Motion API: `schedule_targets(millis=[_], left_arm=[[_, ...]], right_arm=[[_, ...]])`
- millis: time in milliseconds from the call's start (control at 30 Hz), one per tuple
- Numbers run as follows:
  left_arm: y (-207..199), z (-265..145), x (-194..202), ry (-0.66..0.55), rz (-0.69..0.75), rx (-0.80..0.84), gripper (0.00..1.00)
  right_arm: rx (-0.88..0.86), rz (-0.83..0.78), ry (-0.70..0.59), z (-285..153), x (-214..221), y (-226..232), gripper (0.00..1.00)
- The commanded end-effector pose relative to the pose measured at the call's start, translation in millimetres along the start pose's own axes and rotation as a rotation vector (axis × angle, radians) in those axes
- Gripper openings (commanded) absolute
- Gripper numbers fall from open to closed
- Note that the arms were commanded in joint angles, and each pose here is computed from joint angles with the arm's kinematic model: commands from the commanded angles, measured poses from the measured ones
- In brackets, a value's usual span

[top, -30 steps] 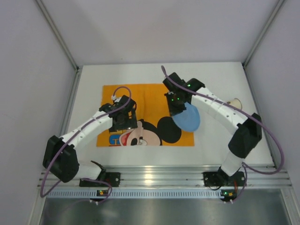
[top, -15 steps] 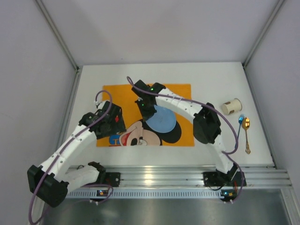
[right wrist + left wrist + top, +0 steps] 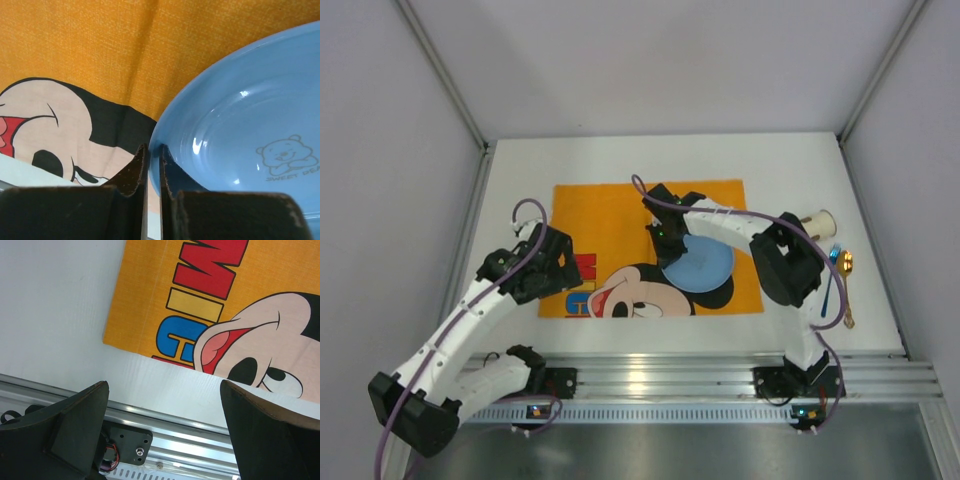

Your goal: Set the dinner table for one person

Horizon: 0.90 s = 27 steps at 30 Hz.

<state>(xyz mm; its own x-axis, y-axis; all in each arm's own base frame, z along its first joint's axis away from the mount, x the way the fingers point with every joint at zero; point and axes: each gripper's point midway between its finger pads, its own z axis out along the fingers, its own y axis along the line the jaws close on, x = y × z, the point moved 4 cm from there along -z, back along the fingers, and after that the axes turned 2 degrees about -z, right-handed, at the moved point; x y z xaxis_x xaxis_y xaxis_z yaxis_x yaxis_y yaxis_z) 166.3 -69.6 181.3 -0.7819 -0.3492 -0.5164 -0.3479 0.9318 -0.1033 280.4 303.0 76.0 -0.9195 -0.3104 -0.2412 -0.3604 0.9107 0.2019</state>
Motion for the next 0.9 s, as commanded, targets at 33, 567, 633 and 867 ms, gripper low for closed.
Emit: schedule_targets(millis=[33, 567, 633, 867], left_arm=[[1, 2, -3, 0.0, 0.009, -0.026, 0.98], [3, 0, -3, -0.012, 0.004, -0.026, 0.98], [3, 0, -3, -0.014, 0.001, -0.026, 0.98], [6, -2, -3, -0.027, -0.019, -0.028, 0.98]], right_arm=[[-0.039, 0.001, -0.027, 0, -3, 1, 0.0], [-0.082, -0.039, -0.117, -69, -52, 51, 0.0], [-0.109, -0.049, -0.091, -58, -54, 61, 0.0], [-0.222, -0.072, -0.098, -37, -77, 97, 0.0]])
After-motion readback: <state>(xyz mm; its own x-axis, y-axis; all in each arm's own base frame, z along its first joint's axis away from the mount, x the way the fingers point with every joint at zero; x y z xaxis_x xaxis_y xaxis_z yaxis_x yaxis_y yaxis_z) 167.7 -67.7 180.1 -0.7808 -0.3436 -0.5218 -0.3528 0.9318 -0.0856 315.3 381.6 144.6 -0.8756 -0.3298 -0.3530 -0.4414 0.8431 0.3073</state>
